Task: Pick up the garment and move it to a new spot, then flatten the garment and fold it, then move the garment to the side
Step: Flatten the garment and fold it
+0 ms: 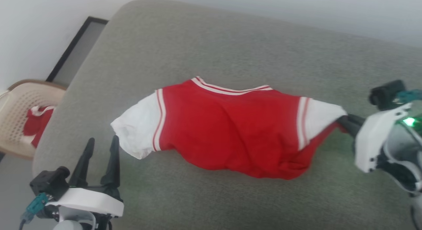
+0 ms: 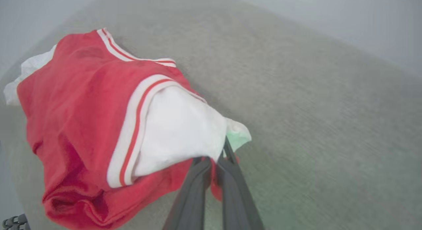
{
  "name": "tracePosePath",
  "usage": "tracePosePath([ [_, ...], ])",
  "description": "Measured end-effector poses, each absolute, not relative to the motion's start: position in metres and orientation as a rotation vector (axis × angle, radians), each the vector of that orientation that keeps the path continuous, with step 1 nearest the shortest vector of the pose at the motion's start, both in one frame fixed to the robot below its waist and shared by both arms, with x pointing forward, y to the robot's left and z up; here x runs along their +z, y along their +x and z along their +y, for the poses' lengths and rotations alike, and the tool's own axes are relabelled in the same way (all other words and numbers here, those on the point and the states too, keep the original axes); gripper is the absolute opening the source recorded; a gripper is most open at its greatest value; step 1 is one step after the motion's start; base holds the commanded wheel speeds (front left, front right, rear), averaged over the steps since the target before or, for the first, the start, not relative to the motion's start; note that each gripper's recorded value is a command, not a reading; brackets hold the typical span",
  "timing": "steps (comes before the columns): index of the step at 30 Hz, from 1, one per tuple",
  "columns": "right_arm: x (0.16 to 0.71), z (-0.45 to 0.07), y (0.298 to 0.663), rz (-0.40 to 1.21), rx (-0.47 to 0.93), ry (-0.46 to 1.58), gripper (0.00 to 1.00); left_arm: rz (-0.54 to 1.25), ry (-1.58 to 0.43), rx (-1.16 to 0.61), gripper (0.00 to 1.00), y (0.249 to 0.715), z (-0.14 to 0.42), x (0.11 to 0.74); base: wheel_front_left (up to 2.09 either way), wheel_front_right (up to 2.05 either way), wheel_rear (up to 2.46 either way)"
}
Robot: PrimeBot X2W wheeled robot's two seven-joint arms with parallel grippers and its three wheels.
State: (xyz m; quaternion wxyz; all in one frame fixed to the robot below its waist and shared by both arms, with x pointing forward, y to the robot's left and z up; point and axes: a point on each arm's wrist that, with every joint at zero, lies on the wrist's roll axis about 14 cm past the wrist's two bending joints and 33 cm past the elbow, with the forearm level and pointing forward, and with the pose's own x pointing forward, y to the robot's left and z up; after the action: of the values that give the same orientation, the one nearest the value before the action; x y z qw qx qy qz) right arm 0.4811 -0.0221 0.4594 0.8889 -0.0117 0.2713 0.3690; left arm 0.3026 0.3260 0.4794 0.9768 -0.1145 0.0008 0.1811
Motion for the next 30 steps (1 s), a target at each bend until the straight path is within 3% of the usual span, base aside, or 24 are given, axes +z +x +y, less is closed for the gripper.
tracePosePath([
  [13,0.455,-0.150,0.473,0.647,0.439,-0.006,0.00,-0.017,-0.211,0.247,1.00,0.329,0.305,0.488,0.00,0.00,0.00],
  [20,0.429,-0.168,0.452,0.720,0.377,0.045,0.00,-0.008,-0.214,0.202,1.00,0.341,0.292,0.487,0.00,0.00,0.00],
  [21,0.425,-0.168,0.450,0.728,0.374,0.049,0.20,-0.005,-0.214,0.196,1.00,0.342,0.291,0.487,0.00,0.00,0.00],
  [22,0.423,-0.168,0.447,0.730,0.370,0.057,0.68,0.000,-0.211,0.190,1.00,0.344,0.289,0.486,0.00,0.00,0.00],
  [23,0.422,-0.167,0.446,0.727,0.368,0.064,1.00,0.001,-0.210,0.183,1.00,0.346,0.288,0.486,0.00,0.00,0.00],
  [30,0.435,-0.170,0.448,0.664,0.351,0.087,1.00,0.002,-0.192,0.132,1.00,0.359,0.278,0.489,0.00,0.00,0.00],
])
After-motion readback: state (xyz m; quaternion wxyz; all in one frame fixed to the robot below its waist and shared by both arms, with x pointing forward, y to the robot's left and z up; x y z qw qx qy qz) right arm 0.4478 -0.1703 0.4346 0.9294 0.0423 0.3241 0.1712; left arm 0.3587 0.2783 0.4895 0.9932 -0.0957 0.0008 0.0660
